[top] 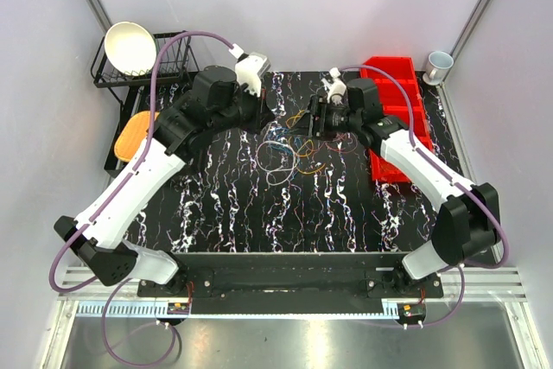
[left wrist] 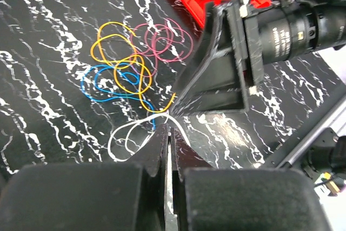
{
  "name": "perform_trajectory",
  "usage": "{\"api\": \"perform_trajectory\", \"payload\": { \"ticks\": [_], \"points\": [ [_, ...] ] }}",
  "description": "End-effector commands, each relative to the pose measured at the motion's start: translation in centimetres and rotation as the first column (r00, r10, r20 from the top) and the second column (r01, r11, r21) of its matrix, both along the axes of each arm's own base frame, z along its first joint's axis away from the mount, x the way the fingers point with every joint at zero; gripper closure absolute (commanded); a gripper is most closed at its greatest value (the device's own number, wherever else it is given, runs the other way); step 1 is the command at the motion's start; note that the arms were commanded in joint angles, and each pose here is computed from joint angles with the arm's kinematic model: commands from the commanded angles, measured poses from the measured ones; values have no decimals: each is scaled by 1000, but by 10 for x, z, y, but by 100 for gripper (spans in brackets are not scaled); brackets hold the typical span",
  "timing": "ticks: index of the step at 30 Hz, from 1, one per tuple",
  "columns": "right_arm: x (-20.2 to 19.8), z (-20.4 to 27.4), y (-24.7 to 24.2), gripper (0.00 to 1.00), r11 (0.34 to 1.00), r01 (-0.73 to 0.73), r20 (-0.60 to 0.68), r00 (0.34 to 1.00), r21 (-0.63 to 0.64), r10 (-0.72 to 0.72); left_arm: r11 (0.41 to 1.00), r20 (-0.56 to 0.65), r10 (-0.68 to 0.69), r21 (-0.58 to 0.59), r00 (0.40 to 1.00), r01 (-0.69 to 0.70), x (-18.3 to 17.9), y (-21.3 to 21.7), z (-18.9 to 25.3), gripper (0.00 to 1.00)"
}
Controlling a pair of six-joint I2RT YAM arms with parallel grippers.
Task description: Untangle the cables
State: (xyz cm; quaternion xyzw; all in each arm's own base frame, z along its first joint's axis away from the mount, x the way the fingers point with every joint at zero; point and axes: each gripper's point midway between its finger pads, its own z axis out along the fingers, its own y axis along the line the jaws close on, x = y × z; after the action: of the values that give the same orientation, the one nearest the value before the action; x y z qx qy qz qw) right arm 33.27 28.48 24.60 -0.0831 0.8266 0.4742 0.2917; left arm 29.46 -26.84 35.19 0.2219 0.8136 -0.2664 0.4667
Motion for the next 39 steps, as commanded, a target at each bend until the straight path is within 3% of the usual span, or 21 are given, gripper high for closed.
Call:
{"api": "perform_trajectory", "payload": {
  "ticks": [1, 17, 32, 36, 39],
  "points": [
    [1, 4, 8, 30, 997, -56, 104, 993, -59, 62, 994, 48, -63, -86, 997, 67, -10, -8, 29, 100],
    [-3, -23, 35, 31, 981, -143, 139, 977, -132, 161, 983, 60, -115, -135, 992, 122, -21, -13, 46, 100],
    [-14, -45, 42, 41, 968, -215, 89, 970, -128, 227, 985, 80, -98, -138, 992, 108, -22, -9, 52, 100],
    [-18, -47, 44, 50, 967, -228, 82, 968, -116, 238, 986, 83, -85, -138, 993, 96, -20, -8, 52, 100],
    [-17, -47, 44, 64, 970, -219, 84, 970, -109, 228, 986, 85, -77, -139, 993, 89, -19, -7, 52, 100]
  ]
}}
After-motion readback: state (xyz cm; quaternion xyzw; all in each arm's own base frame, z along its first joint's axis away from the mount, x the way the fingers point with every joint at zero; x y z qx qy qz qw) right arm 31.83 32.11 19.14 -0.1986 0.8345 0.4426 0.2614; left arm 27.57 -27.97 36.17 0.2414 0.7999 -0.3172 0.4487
